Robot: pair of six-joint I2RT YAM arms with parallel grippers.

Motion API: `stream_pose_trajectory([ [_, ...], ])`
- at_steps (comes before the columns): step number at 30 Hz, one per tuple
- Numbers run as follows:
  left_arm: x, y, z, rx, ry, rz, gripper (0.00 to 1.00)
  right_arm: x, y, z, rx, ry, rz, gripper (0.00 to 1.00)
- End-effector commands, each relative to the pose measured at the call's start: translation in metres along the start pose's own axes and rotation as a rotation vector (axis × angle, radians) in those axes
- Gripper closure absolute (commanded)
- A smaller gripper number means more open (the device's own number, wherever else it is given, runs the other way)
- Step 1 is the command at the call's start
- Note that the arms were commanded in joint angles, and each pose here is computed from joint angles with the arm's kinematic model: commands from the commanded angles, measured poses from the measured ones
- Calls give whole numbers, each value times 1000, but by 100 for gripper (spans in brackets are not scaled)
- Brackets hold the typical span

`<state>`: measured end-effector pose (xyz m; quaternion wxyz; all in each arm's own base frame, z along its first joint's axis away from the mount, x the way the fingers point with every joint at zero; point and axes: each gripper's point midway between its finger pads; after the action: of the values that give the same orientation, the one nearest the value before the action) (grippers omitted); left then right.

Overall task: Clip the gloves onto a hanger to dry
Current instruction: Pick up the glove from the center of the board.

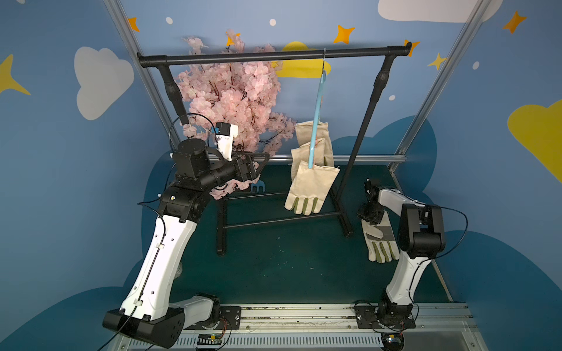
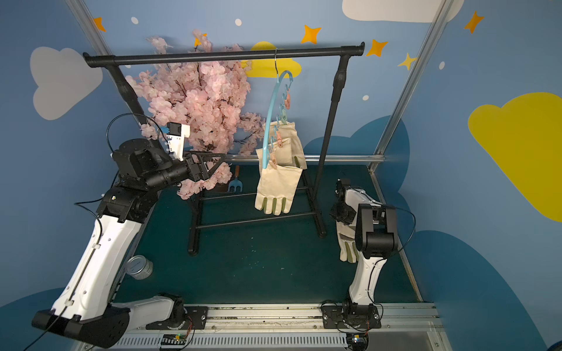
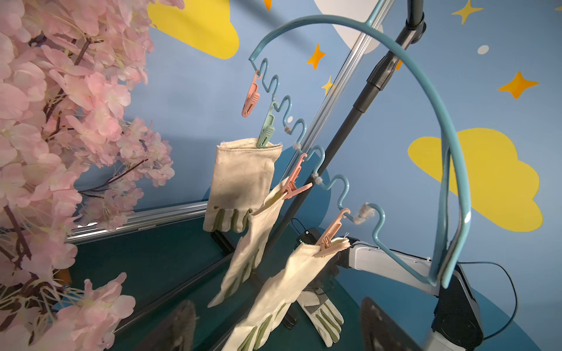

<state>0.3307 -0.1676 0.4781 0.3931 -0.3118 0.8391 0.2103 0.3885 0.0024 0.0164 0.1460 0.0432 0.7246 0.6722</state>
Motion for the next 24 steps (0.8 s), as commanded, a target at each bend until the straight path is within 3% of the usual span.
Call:
stream_pose_trajectory([
  [1,3,4,-2,-2,-20,1,15,39,-14,4,-18,14,135,72],
  [4,3,4,-2,0,-19,1,15,41,-6,2,-22,12,107,100],
  [8,2,5,-3,1,-18,-4,15,47,15,-1,-28,12,70,100],
  [15,2,11,-5,-7,-35,-10,15,88,94,20,-5,129,-69,100],
  [20,1,15,-6,-10,-43,-18,15,134,115,68,-130,213,-79,100],
  [24,3,14,-8,12,-15,-12,15,147,117,121,-235,235,-90,100],
])
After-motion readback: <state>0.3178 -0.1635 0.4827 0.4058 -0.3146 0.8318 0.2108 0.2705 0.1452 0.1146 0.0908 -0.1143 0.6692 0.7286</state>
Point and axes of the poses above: each gripper's point midway between its finger pads, its own y axis back along the fingers, its own z axis along the line the jaws close on, x = y × z, and after that the axes turned 11 degrees about y, right-handed
